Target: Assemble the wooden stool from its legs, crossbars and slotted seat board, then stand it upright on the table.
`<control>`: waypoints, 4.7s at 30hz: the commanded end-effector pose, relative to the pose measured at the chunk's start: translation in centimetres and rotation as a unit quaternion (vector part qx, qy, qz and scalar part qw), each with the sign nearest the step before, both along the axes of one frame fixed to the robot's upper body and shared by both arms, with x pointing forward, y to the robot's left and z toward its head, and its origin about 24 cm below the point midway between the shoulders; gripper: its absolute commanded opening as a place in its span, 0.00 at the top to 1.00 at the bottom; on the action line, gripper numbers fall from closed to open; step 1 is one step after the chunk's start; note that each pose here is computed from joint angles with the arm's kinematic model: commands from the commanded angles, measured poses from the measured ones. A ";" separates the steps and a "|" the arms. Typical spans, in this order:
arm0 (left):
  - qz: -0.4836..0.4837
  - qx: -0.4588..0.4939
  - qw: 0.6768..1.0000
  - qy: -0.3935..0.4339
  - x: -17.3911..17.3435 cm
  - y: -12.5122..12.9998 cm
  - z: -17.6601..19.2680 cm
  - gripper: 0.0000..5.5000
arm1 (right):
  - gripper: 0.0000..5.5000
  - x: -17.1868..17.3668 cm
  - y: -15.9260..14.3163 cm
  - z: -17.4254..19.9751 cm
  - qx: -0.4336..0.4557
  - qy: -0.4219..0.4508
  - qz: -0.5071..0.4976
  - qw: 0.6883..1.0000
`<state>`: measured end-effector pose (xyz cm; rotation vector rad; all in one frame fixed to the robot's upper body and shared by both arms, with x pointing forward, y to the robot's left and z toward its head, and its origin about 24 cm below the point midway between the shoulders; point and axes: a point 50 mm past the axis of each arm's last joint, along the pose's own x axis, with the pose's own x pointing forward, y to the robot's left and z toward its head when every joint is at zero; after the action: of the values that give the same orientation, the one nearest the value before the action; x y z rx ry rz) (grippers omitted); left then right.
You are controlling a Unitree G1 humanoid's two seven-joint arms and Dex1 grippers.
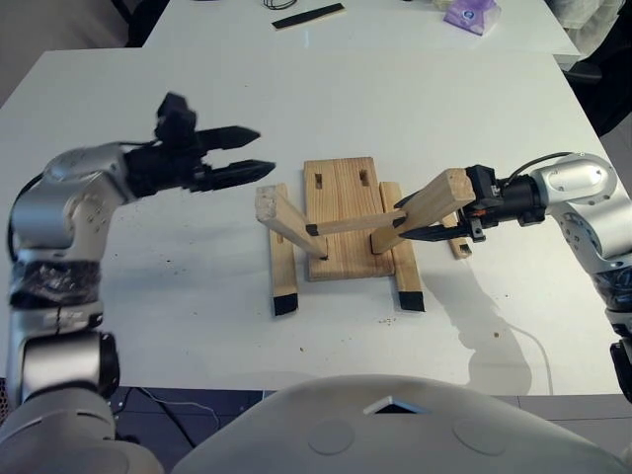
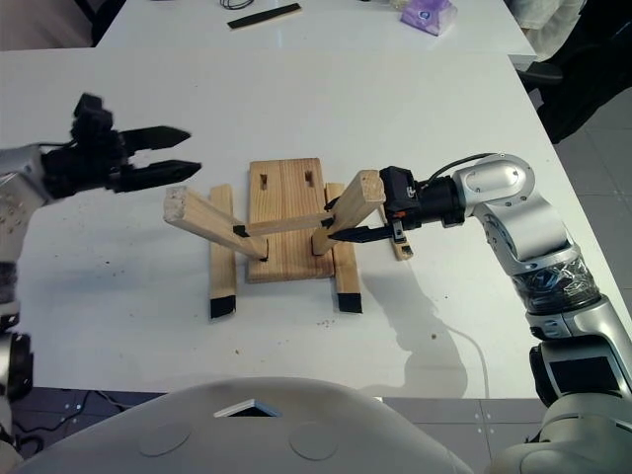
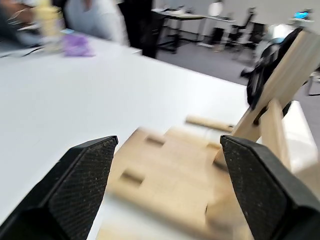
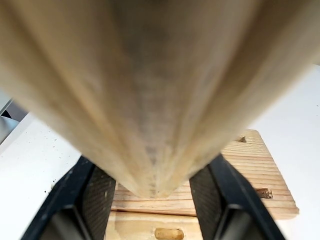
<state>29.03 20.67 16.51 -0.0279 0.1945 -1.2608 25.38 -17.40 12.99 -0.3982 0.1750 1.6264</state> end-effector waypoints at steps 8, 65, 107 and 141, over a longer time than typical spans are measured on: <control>-0.261 -0.025 0.962 0.070 0.6 -9.2 0.9 0.41 | 0.64 -0.4 -0.5 -6.8 -0.173 0.095 0.018 0.980; -0.165 -0.263 0.951 -0.013 0.8 -7.6 10.3 0.41 | 0.64 -0.4 0.5 -7.6 -0.178 0.093 0.032 0.979; -0.134 0.089 0.986 -0.037 -8.1 -10.6 -4.8 0.41 | 0.64 -2.8 5.4 -8.1 -0.188 0.126 0.105 0.968; 0.015 0.279 0.957 -0.076 -9.3 0.0 -12.4 0.02 | 0.50 -0.4 4.0 -3.2 -0.095 0.061 -0.012 0.994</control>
<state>19.88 20.41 4.99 0.5455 0.3746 -1.1540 24.74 -13.80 9.50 -0.4364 0.4366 1.6202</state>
